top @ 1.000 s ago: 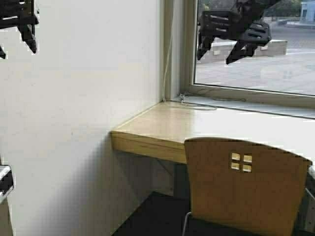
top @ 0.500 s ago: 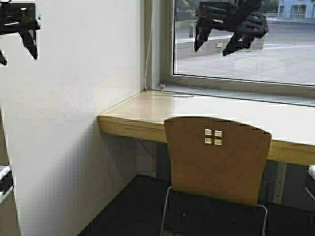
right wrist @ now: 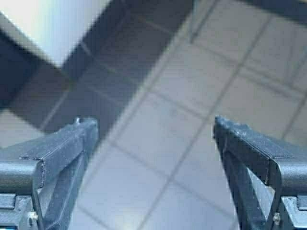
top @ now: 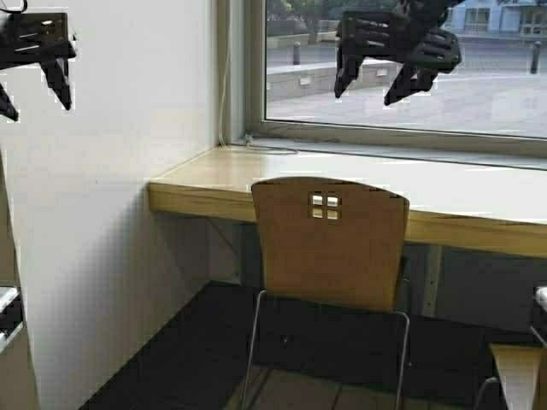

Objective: Push the chairs under the table

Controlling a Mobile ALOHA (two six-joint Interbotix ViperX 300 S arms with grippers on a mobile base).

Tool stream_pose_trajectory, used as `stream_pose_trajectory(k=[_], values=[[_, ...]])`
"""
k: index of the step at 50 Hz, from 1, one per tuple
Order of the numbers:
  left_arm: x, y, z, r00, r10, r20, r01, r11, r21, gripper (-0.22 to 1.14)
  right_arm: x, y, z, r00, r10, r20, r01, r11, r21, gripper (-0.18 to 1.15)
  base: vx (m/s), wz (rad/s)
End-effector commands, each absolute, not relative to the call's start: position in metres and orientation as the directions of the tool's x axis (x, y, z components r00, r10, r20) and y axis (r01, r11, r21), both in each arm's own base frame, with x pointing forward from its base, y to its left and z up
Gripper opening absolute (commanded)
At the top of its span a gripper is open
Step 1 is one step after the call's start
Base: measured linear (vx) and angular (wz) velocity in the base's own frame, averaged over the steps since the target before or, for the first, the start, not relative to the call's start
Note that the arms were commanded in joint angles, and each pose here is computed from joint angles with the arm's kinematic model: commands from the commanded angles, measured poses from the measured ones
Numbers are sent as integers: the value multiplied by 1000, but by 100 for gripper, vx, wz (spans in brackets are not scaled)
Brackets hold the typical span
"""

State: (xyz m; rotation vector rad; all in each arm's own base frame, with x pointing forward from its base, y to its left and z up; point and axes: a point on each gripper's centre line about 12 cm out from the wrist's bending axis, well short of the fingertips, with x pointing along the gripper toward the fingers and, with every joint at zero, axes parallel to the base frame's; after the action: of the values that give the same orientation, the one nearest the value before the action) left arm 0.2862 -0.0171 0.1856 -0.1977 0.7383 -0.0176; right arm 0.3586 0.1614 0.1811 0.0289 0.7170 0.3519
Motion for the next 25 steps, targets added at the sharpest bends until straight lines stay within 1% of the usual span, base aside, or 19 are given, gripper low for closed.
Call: stream_pose_trajectory(k=[1, 10, 19, 25], values=[[291, -21, 197, 766, -96, -636, -35, 981, -190, 95, 363, 161, 191, 716, 328, -617, -307, 941, 145, 102, -38, -19], [290, -22, 198, 765, -98, -636, -42, 979, -201, 95, 367, 163, 187, 700, 325, -636, -304, 941, 147, 102, -34, -27], [289, -32, 197, 751, -130, -648, -17, 976, -215, 95, 371, 165, 194, 697, 330, -636, -305, 940, 153, 102, -32, -32], [290, -32, 193, 744, -130, -656, -23, 975, -220, 95, 371, 165, 188, 686, 325, -650, -304, 941, 150, 102, -31, -29]])
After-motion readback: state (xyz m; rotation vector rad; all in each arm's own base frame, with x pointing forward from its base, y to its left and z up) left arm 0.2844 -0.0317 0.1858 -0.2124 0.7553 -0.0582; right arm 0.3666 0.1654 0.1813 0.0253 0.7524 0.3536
